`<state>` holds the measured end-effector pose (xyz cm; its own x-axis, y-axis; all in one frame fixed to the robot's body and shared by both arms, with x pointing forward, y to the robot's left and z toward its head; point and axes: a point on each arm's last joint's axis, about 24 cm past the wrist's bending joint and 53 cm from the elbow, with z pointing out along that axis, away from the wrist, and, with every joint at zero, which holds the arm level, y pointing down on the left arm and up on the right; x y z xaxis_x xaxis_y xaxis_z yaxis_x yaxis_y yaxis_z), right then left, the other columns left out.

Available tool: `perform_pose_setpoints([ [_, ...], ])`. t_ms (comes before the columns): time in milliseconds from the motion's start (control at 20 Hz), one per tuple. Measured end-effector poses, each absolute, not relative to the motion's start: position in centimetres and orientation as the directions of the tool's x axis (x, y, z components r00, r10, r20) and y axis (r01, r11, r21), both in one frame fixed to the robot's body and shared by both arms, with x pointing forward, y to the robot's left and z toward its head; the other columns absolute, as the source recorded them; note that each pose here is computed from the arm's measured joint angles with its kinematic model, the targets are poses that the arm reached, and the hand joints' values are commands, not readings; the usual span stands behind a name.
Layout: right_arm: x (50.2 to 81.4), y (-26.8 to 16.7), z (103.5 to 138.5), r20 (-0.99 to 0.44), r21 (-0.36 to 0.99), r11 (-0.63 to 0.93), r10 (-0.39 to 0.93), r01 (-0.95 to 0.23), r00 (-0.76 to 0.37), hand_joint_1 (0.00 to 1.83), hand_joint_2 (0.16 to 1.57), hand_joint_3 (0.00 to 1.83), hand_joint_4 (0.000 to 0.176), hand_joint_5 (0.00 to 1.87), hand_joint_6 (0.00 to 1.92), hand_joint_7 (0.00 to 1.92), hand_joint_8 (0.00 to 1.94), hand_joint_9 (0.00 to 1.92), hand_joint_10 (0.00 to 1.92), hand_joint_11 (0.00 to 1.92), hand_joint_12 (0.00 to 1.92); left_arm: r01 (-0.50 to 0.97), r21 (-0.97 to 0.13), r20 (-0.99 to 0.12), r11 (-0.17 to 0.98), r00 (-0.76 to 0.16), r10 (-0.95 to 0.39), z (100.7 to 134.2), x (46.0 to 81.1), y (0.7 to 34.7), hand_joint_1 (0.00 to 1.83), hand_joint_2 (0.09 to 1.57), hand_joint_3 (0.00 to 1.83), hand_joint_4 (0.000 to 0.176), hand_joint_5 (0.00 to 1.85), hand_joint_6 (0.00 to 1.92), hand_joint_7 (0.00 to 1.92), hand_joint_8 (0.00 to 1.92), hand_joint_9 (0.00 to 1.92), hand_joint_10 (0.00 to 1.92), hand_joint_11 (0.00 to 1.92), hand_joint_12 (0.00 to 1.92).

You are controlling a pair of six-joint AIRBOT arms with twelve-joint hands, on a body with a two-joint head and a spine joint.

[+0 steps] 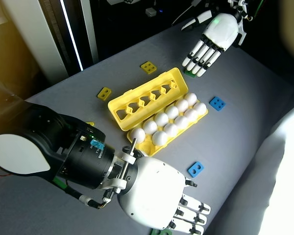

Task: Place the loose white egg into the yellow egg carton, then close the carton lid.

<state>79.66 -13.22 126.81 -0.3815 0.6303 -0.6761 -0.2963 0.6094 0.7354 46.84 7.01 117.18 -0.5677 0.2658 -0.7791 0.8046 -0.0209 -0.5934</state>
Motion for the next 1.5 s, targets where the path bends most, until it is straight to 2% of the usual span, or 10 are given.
perform_pose_setpoints([
  [150,79.7,-12.9,126.7,-0.677,0.735,0.606,0.628,-0.304,-0.383,1.0,0.96,0.0,0.176,0.54,0.0,0.0,0.0,0.0,0.0,0.0,0.0,0.808,-0.588,-0.778,-0.019,-0.559,0.287,116.6,46.5,7.2,0.0,1.11,0.0,0.0,0.26,0.0,0.25,0.01,0.19,0.01,0.0,0.3],
  [300,79.7,-12.5,125.2,-0.682,0.728,0.619,0.612,-0.294,-0.4,1.03,0.94,0.0,0.176,0.57,0.01,0.0,0.0,0.0,0.0,0.0,0.0,0.813,-0.582,-0.779,-0.024,-0.549,0.303,116.2,46.2,7.2,0.0,1.12,0.0,0.0,0.25,0.0,0.23,0.0,0.17,0.0,0.0,0.26],
  [350,79.8,-12.4,125.1,-0.682,0.728,0.62,0.611,-0.294,-0.401,1.04,0.95,0.0,0.176,0.58,0.01,0.0,0.0,0.0,0.0,0.0,0.0,0.812,-0.583,-0.778,-0.025,-0.55,0.304,116.2,46.1,7.1,0.0,1.12,0.0,0.0,0.27,0.0,0.26,0.01,0.19,0.01,0.0,0.32],
  [400,79.8,-12.4,124.8,-0.684,0.726,0.623,0.608,-0.292,-0.403,1.03,0.95,0.0,0.176,0.57,0.01,0.0,0.0,0.0,0.0,0.0,0.0,0.811,-0.584,-0.778,-0.028,-0.549,0.306,116.2,46.1,7.0,0.0,1.12,0.0,0.0,0.25,0.0,0.24,0.0,0.17,0.0,0.0,0.28],
  [600,79.8,-12.1,124.6,-0.701,0.709,0.635,0.591,-0.306,-0.399,0.99,0.95,0.0,0.176,0.55,0.0,0.0,0.0,0.0,0.0,0.0,0.0,0.812,-0.582,-0.78,-0.035,-0.546,0.307,116.2,46.0,6.9,0.0,1.12,0.0,0.0,0.28,0.01,0.27,0.01,0.2,0.01,0.0,0.36],
  [1050,79.9,-11.3,123.8,-0.707,0.704,0.633,0.579,-0.322,-0.406,0.95,0.94,0.0,0.176,0.55,0.0,0.0,0.0,0.0,0.0,0.0,0.0,0.808,-0.587,-0.778,-0.053,-0.544,0.312,116.3,45.3,6.6,0.0,1.11,0.0,0.0,0.28,0.01,0.27,0.01,0.21,0.0,0.0,0.38],
  [1150,79.8,-11.2,124.0,-0.707,0.704,0.629,0.58,-0.329,-0.404,0.96,0.93,0.0,0.176,0.58,0.01,0.0,0.0,0.0,0.0,0.0,0.0,0.808,-0.587,-0.778,-0.053,-0.545,0.312,116.3,45.3,6.6,0.0,1.11,0.0,0.0,0.28,0.0,0.26,0.0,0.19,0.0,0.0,0.31],
  [1350,79.8,-11.2,123.6,-0.711,0.7,0.632,0.574,-0.333,-0.407,0.99,0.93,0.0,0.176,0.59,0.01,0.0,0.0,0.0,0.0,0.0,0.0,0.808,-0.586,-0.778,-0.053,-0.544,0.312,116.3,45.3,6.6,0.0,1.12,0.0,0.0,0.28,0.0,0.26,0.0,0.19,0.0,0.0,0.31],
  [1400,79.7,-11.1,123.6,-0.71,0.701,0.63,0.574,-0.335,-0.407,0.97,0.93,0.0,0.176,0.59,0.01,0.0,0.0,0.0,0.0,0.0,0.0,0.808,-0.586,-0.779,-0.052,-0.545,0.312,116.3,45.3,6.6,0.0,1.13,0.0,0.0,0.26,0.0,0.24,0.0,0.16,0.0,0.0,0.24],
  [1500,79.8,-11.1,123.8,-0.711,0.701,0.627,0.576,-0.34,-0.404,0.98,0.93,0.0,0.176,0.59,0.01,0.0,0.0,0.0,0.0,0.0,0.0,0.808,-0.586,-0.779,-0.052,-0.545,0.312,116.3,45.3,6.6,0.0,1.13,0.0,0.0,0.27,0.0,0.25,0.0,0.18,0.01,0.0,0.28],
])
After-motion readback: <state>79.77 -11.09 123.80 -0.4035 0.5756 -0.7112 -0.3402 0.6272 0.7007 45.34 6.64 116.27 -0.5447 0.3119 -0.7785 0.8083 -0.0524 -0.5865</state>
